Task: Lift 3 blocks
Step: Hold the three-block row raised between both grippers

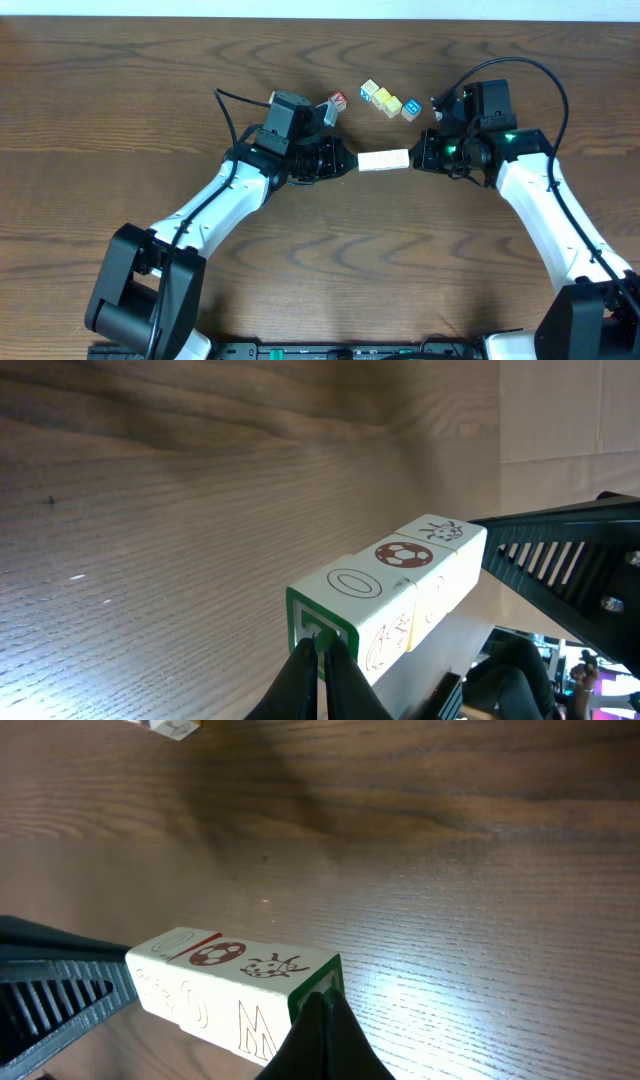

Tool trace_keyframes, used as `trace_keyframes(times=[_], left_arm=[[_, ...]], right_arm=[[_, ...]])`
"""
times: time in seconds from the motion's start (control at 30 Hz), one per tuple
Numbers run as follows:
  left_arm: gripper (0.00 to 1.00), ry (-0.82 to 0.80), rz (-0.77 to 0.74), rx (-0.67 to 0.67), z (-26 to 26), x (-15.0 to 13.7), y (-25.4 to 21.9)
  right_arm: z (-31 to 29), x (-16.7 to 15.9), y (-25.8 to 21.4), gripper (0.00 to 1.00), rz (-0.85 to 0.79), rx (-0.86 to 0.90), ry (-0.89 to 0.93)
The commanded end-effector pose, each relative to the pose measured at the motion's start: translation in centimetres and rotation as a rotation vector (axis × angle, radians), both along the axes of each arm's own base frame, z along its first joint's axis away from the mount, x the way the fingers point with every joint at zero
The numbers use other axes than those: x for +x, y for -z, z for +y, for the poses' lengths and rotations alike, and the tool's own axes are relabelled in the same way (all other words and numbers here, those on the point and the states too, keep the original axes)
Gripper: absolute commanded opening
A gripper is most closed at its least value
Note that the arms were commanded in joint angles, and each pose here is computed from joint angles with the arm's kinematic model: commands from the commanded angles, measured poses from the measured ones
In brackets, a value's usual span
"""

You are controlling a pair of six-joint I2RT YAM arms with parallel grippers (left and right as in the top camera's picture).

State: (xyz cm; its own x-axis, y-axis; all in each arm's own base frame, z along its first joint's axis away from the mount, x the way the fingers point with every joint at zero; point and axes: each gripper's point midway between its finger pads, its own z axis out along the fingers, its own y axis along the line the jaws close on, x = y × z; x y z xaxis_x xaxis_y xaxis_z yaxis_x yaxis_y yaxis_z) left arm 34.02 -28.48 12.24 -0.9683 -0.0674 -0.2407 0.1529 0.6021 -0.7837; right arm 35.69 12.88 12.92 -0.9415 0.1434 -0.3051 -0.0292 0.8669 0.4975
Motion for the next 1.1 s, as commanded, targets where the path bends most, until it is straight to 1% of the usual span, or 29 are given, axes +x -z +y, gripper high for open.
trace_keyframes(times=[0.0,1.07], left_arm=[[0.07,0.124,-0.028,-0.114,-2.47,-2.14,-3.34],[0.07,0.127,-0.032,-0.118,-2.48,-2.19,-3.57]], right_arm=[[5.7,-2.39,-1.88,0.01,0.03,0.159,-0.151],[5.98,-2.44,-1.84,0.01,0.032,0.154,-0.148]])
